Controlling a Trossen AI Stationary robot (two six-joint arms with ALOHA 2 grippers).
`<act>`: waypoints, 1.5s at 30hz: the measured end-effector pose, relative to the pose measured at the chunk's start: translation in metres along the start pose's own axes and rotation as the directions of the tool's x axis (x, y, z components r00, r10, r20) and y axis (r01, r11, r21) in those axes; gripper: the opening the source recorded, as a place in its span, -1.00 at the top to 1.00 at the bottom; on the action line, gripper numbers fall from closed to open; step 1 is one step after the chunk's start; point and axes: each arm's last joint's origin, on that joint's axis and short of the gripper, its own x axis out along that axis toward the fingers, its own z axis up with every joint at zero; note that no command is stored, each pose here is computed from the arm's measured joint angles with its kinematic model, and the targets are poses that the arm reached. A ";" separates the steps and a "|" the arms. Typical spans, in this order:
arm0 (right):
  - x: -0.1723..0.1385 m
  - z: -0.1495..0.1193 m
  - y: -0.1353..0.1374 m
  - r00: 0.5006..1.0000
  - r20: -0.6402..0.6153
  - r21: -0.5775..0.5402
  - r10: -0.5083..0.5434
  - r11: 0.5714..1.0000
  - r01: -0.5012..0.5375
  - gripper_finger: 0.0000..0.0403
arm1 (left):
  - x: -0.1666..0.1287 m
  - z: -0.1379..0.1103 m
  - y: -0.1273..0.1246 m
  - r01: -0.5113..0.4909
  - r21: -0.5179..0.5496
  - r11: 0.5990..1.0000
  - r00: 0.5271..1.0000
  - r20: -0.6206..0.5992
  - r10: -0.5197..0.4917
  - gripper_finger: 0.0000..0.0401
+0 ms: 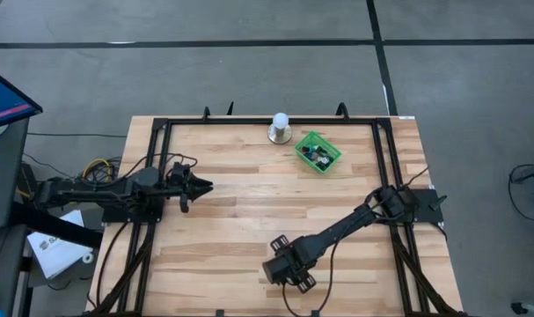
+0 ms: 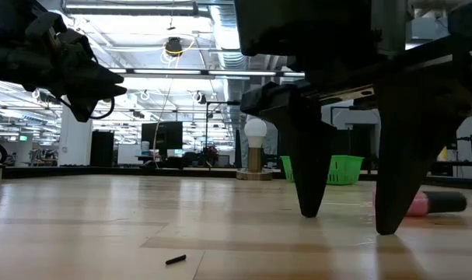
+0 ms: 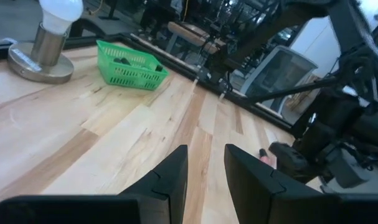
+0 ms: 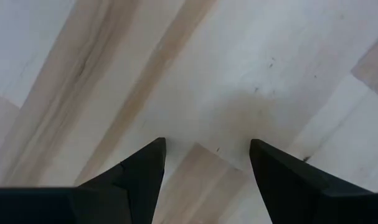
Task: Pick & Place Nail Polish
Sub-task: Put the pink nail polish bottle into the green bin
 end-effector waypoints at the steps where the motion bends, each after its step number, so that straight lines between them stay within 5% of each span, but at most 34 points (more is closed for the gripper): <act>1: 0.000 0.000 0.000 1.000 -0.002 0.014 -0.001 1.000 0.001 -0.11 | 0.000 0.000 0.000 -0.001 0.000 1.000 1.000 -0.003 0.001 0.50; 6: -0.010 -0.009 -0.007 0.999 -0.054 0.206 -0.003 0.978 0.014 -0.05 | 0.000 0.000 0.000 0.000 -0.001 1.000 1.000 -0.002 0.000 0.50; 18: -0.064 -0.024 -0.008 0.998 -0.068 0.551 -0.002 0.834 0.040 0.08 | 0.000 0.001 0.000 0.003 -0.020 1.000 1.000 0.006 -0.003 0.50; 27: -0.034 -0.044 0.009 0.987 -0.161 0.535 0.020 0.842 0.071 -0.20 | 0.000 0.001 -0.001 0.005 -0.029 1.000 1.000 0.011 -0.005 0.50; 33: -0.011 -0.059 0.005 0.987 -0.153 0.550 0.041 0.834 0.051 -0.22 | 0.000 0.001 -0.001 0.006 -0.034 0.999 1.000 0.011 -0.005 0.50; 37: -0.004 -0.066 0.002 0.987 -0.153 0.572 0.057 0.819 0.041 0.00 | 0.000 0.001 -0.001 0.007 -0.040 0.999 1.000 0.012 -0.006 0.50; 43: -0.002 -0.067 0.003 0.985 -0.156 0.581 0.067 0.813 0.037 0.77 | 0.000 0.001 -0.001 0.007 -0.042 0.999 1.000 0.013 -0.006 0.50; 45: -0.002 -0.068 0.000 0.985 -0.156 0.595 0.072 0.803 0.036 0.80 | 0.000 0.001 -0.001 0.007 -0.042 0.999 1.000 0.013 -0.006 0.50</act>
